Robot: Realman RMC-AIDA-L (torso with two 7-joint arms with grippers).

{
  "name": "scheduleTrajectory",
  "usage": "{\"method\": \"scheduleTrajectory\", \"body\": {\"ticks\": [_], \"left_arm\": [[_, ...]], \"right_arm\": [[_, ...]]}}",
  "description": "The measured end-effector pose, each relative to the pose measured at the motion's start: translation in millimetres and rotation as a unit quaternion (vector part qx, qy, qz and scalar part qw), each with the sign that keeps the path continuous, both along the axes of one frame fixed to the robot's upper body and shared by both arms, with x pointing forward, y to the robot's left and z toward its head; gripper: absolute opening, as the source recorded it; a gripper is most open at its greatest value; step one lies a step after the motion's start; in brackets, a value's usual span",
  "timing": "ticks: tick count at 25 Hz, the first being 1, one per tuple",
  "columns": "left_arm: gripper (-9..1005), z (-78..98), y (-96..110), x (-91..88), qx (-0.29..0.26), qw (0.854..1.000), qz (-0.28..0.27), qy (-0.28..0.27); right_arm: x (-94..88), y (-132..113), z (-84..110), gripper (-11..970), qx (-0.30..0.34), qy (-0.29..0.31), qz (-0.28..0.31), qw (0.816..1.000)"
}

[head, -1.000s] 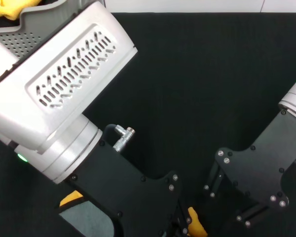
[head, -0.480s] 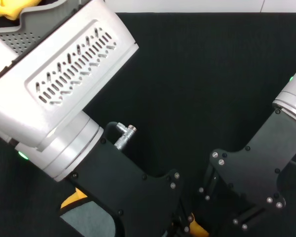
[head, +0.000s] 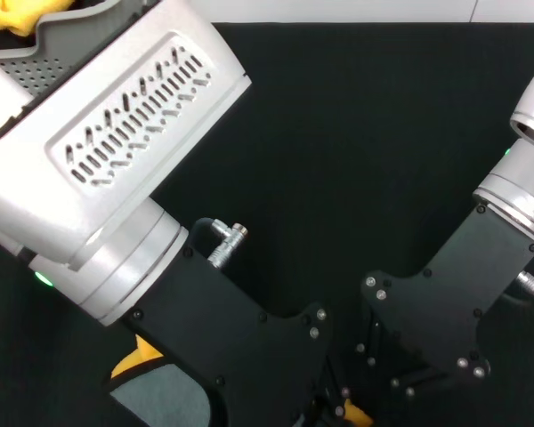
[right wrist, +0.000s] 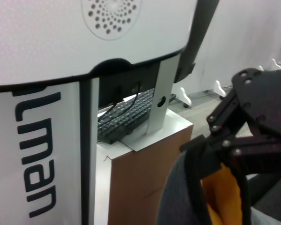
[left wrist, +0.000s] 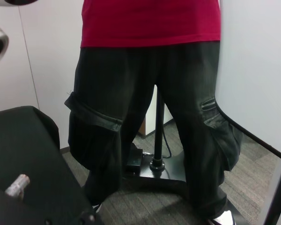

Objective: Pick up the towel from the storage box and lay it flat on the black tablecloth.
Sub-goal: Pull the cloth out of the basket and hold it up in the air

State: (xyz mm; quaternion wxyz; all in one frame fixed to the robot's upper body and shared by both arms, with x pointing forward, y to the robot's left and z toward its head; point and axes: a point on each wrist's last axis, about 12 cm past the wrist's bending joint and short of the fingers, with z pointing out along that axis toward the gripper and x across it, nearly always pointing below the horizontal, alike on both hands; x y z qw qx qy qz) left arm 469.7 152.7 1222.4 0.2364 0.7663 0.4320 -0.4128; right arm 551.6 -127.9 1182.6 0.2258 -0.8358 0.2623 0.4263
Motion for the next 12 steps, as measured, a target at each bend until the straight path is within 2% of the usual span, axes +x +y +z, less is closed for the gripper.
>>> {"method": "scheduleTrajectory", "body": {"ticks": [3, 9, 12], "left_arm": [[21, -0.6, 0, 0.2, 0.000, 1.000, 0.000, 0.001], [22, -4.0, 0, 1.8, -0.005, 1.000, 0.008, 0.005], [22, -5.5, 2, 4.0, -0.012, 1.000, 0.016, 0.004]], "right_arm": [[-0.6, -2, -3.6, 98, 0.003, 0.000, -0.007, 1.000], [-1.0, -11, -12.0, 6, 0.023, -0.004, -0.037, 0.999], [1.0, -19, -12.2, 3, 0.042, 0.000, -0.066, 0.997]]}}
